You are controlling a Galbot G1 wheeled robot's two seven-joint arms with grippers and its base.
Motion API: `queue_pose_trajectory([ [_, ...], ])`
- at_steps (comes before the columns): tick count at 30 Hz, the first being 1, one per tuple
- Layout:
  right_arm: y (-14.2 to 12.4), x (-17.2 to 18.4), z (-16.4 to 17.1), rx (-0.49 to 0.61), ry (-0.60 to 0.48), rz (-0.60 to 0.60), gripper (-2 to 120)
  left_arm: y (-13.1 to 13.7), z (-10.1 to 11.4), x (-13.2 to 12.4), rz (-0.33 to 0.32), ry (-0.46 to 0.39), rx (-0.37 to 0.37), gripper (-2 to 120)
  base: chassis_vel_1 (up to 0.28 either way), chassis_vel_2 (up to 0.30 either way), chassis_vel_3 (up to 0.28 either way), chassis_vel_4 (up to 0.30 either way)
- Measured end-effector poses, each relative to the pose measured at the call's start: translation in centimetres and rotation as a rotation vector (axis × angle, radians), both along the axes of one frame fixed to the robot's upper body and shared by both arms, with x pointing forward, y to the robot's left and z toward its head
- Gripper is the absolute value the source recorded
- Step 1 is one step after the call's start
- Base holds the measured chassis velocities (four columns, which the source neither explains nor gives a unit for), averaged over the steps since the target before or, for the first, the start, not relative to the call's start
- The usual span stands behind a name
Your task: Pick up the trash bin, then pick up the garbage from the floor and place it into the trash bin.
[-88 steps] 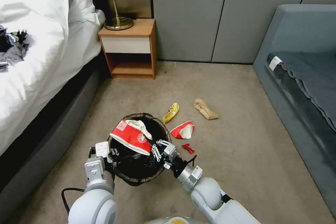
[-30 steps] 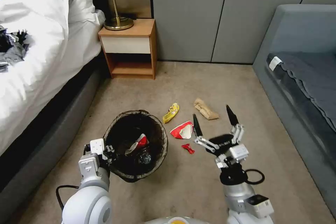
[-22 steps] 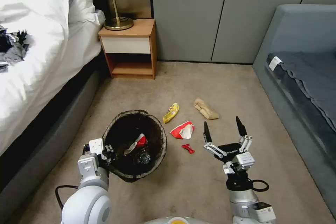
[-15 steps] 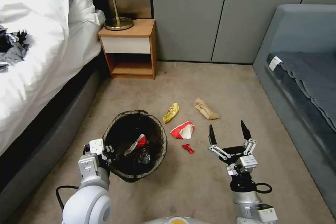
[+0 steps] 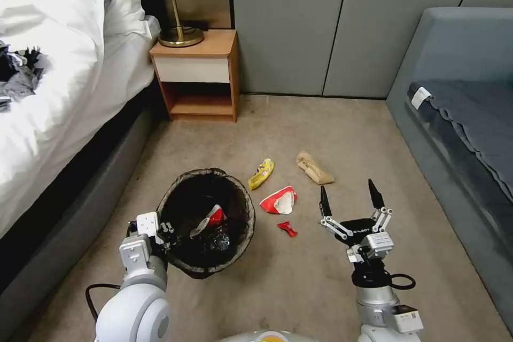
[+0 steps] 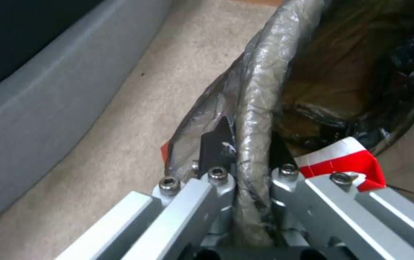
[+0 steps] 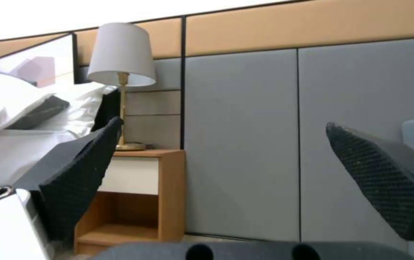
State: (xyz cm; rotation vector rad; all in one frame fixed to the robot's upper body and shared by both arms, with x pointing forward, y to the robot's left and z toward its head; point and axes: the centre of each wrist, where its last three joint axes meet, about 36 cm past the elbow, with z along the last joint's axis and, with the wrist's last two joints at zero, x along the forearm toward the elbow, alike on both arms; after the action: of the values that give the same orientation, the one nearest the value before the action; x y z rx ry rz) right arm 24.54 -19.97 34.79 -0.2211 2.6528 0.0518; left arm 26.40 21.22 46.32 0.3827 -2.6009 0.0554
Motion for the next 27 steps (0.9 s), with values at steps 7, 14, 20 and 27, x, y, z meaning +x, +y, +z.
queue_pose_trajectory([
  [7,-0.2,0.3,0.1,-0.008,-0.011,0.013,100,0.0,0.2,0.0,-0.004,-0.006,0.002,0,-0.195,0.202,0.193,-0.197],
  [14,-0.4,0.9,0.0,-0.035,-0.059,0.028,100,0.0,0.4,0.0,-0.005,-0.01,0.0,0,-0.13,0.107,0.102,-0.104],
  [20,-0.6,1.3,0.1,-0.054,-0.078,0.03,100,0.0,0.4,-0.1,-0.006,-0.011,-0.002,0,0.0,0.0,0.0,0.0],
  [27,-0.6,1.5,0.4,-0.069,-0.088,0.033,100,-0.1,0.5,0.0,-0.007,-0.013,-0.004,0,0.0,0.0,0.0,0.0],
])
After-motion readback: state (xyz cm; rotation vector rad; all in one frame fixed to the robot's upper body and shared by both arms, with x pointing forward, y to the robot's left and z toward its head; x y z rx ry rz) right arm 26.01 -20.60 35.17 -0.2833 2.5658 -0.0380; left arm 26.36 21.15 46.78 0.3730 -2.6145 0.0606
